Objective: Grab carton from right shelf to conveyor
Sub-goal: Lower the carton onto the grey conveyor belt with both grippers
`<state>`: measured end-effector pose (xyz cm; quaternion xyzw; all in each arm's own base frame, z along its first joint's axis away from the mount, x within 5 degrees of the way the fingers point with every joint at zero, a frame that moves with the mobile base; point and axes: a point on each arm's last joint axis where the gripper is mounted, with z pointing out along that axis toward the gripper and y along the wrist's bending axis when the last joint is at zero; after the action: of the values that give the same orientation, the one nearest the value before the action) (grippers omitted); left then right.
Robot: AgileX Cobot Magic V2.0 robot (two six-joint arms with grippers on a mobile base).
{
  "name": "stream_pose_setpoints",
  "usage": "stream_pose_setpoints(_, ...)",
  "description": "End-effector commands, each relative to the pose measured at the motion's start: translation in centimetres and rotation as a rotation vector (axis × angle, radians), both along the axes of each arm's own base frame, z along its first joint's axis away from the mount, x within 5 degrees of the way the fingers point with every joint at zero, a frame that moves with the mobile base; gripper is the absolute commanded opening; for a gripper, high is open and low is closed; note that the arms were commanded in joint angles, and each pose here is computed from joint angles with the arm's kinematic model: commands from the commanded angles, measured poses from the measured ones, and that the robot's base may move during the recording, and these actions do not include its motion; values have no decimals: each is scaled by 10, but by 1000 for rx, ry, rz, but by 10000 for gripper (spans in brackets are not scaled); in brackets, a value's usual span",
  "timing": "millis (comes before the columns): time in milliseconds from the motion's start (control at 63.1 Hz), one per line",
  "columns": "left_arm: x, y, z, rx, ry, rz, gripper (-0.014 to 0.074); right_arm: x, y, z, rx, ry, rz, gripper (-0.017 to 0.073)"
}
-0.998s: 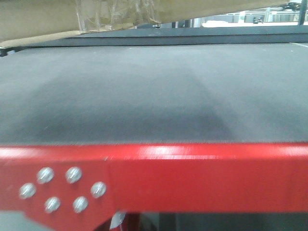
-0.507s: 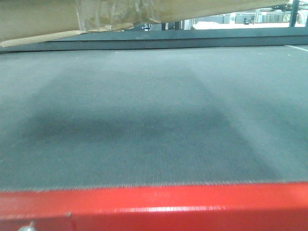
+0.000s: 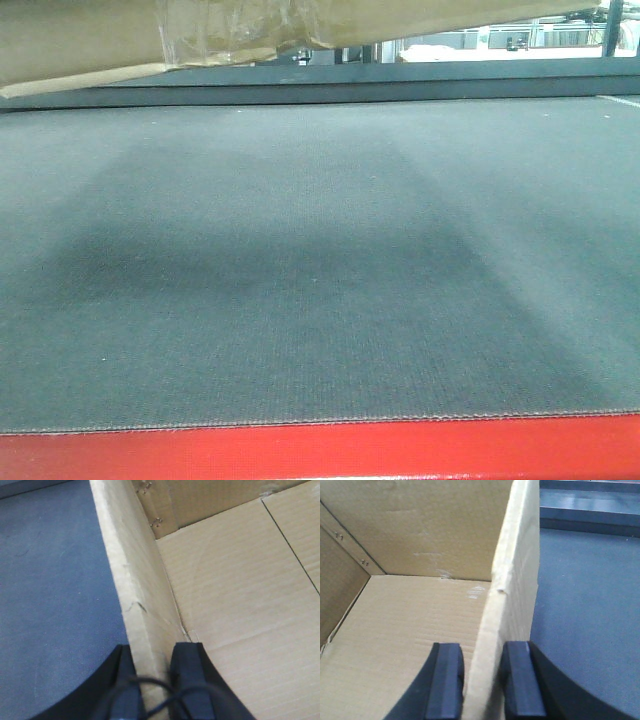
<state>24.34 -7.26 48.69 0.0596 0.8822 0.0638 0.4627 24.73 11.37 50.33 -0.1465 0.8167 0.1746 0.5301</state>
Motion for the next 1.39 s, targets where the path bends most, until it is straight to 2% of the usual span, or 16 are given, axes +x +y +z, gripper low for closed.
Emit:
stream_pose_setpoints(0,-2,14,4,121,-13,70,-10,-6,-8,15,7,-103,-30,-64)
stream_pose_setpoints(1251,-2,14,4,121,-13,70,-10,-5,-8,19,28,-137,-32,-64)
stream_pose_setpoints(1315,-1,13,5,111,-34,58,-10,-7,-6,17,48,-109,-16,-64)
stream_pose_setpoints(1378,4,9,7,79,-77,32,-10,-7,-6,16,41,-93,-14,-64)
